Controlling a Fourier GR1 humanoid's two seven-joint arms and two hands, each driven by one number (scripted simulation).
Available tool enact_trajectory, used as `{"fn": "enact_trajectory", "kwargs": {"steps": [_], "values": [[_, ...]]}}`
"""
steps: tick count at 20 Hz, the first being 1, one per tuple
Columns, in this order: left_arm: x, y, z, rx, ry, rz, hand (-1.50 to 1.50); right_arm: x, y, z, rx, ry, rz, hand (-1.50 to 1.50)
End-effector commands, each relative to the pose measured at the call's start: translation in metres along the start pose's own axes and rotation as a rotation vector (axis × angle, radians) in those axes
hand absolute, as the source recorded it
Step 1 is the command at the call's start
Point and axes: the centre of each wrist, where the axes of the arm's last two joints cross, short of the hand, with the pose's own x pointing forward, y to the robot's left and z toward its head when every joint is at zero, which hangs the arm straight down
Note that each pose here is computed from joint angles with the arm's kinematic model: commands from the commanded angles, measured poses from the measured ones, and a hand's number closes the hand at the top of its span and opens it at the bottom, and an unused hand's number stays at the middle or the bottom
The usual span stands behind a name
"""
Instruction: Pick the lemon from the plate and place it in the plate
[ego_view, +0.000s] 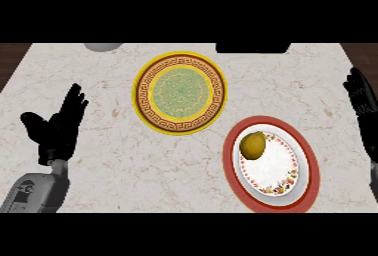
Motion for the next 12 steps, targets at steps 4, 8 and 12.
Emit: {"fn": "enact_trajectory", "kwargs": {"steps": [4, 8, 12], "values": [[0.051, -0.009, -0.011, -0.134, -0.232, -0.08, 0.0, 0.057, 0.089, -0.043, -0.174, -0.142, -0.305, 1.5], [0.069, -0.011, -0.012, -0.183, -0.303, -0.11, 0.0, -0.02, 0.043, -0.013, -0.315, 0.2, 0.212, 1.5], [0.084, -0.024, -0.013, -0.246, -0.326, -0.102, 0.0, 0.015, 0.171, -0.022, -0.574, 0.236, -0.121, -1.5]]}}
